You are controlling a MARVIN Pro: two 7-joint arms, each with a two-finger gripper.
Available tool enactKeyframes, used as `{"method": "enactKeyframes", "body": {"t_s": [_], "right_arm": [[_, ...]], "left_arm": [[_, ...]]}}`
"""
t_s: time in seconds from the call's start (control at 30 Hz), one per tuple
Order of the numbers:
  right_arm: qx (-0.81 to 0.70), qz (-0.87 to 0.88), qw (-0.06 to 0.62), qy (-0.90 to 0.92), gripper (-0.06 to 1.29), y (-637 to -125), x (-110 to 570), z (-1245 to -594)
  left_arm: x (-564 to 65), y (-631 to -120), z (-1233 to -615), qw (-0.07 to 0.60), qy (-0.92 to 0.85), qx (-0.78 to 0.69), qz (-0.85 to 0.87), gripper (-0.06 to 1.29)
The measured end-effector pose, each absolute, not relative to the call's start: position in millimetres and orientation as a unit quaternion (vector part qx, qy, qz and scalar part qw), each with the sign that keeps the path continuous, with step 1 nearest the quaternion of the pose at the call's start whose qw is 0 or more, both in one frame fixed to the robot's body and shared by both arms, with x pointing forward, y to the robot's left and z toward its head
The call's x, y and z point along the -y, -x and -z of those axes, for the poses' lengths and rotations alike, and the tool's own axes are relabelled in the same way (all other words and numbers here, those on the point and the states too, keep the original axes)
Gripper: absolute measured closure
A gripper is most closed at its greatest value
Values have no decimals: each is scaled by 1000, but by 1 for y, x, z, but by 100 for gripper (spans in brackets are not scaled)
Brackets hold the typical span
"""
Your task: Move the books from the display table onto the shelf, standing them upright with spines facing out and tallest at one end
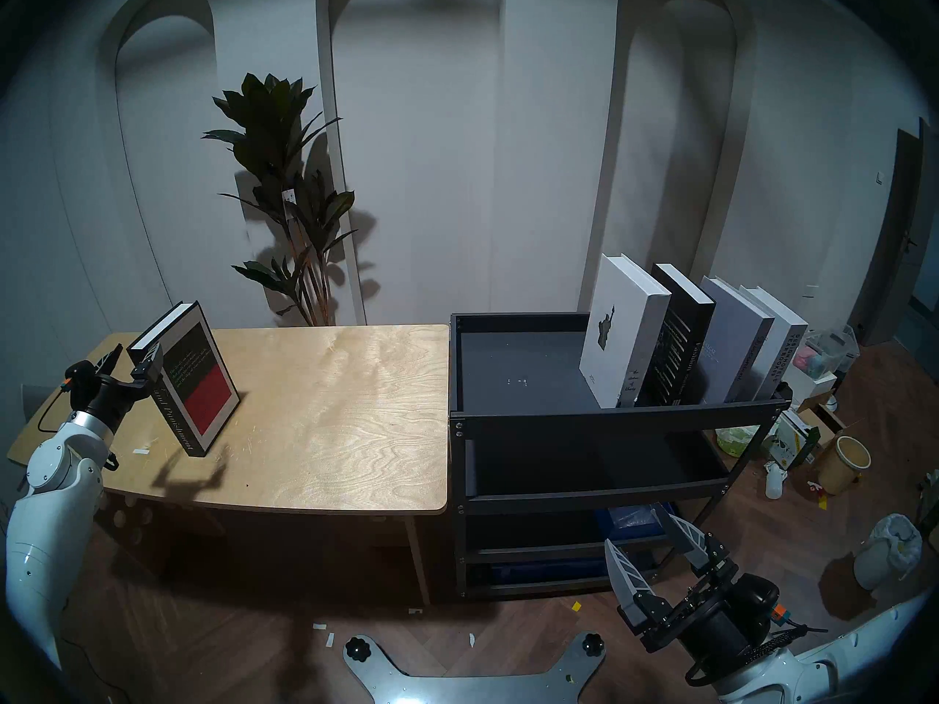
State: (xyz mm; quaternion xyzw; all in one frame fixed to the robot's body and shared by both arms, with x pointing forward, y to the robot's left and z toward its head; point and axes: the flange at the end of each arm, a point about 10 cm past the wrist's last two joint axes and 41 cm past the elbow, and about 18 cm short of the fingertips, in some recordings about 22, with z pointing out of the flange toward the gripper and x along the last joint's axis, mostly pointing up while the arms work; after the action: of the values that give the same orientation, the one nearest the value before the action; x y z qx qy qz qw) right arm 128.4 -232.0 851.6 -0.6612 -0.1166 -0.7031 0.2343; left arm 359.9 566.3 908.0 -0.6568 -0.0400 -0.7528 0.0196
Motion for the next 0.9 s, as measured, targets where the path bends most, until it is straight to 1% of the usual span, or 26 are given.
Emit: {"method": "enactKeyframes", "body": {"t_s": [0.47,0.9], "right_arm": [[133,707,242,651,2,-124,230,-853],[146,707,256,643,2,-115,224,-854]], "left_arm": [[-584,-372,-893,-37,667,69,741,-1],[-569,-382,-877,-139,651,60,744,-1]]}}
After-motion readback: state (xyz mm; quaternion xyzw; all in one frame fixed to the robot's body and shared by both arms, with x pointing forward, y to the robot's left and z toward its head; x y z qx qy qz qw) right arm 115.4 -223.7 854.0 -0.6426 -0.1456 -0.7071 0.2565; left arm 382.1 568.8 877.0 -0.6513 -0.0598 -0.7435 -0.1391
